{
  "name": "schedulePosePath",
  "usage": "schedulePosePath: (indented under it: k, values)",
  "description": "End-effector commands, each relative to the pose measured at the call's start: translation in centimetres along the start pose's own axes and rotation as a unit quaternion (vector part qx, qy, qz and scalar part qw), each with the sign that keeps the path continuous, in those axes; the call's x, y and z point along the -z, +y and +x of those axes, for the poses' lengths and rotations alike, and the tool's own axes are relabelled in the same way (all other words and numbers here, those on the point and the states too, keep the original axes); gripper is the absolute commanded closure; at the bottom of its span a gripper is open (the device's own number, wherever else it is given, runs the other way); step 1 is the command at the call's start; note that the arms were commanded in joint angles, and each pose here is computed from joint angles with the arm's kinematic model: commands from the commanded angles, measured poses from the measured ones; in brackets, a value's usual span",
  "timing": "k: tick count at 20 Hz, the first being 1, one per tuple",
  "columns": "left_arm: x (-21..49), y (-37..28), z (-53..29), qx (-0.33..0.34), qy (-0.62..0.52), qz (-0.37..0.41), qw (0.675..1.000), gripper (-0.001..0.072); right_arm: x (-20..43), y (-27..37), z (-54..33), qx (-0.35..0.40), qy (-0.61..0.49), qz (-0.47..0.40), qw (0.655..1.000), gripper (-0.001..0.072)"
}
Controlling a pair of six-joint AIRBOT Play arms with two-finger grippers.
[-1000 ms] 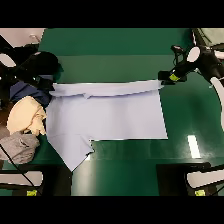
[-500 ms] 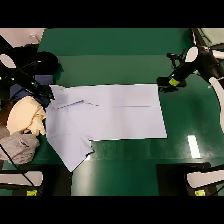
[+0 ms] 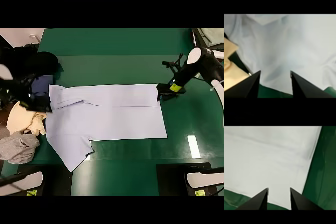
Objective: Fold the shirts.
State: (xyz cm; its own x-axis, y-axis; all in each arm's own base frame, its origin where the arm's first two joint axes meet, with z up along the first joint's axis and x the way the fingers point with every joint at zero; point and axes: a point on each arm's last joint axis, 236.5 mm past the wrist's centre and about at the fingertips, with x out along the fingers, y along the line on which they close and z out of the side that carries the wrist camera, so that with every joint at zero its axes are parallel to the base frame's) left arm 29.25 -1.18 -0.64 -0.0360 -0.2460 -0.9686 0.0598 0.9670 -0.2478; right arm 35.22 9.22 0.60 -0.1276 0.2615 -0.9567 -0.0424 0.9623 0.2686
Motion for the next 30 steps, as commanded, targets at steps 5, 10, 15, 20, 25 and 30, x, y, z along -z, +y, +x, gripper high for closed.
schedulePosePath:
  k: [5, 10, 15, 20, 25, 30]
  values:
    - [10.9, -0.5, 4.5, -0.017, 0.010, -0.089, 0.996, 0.0250, 2.7, 1.8, 0.7, -0.102, -0.048, 0.006, 0.994, 0.0386]
    - [10.5, 1.8, 5.6, -0.058, -0.013, -0.142, 0.988, 0.0250, 3.7, 1.4, 0.4, -0.103, -0.053, 0.001, 0.993, 0.0386]
    - [9.1, 2.3, 6.1, -0.061, -0.037, -0.163, 0.984, 0.0250, 3.7, 1.7, 0.2, -0.103, -0.057, -0.006, 0.993, 0.0386]
    - [9.6, 1.8, 7.8, -0.043, 0.002, -0.174, 0.984, 0.0250, 4.0, 1.8, 0.2, -0.103, -0.053, -0.007, 0.993, 0.0386]
    - [10.1, 1.8, 8.3, -0.041, 0.020, -0.162, 0.986, 0.0252, 3.9, 1.8, 0.2, -0.103, -0.053, -0.006, 0.993, 0.0386]
    - [10.1, 1.7, 8.1, -0.038, 0.022, -0.163, 0.986, 0.0681, 4.8, 0.8, -0.2, -0.106, -0.039, 0.002, 0.994, 0.0386]
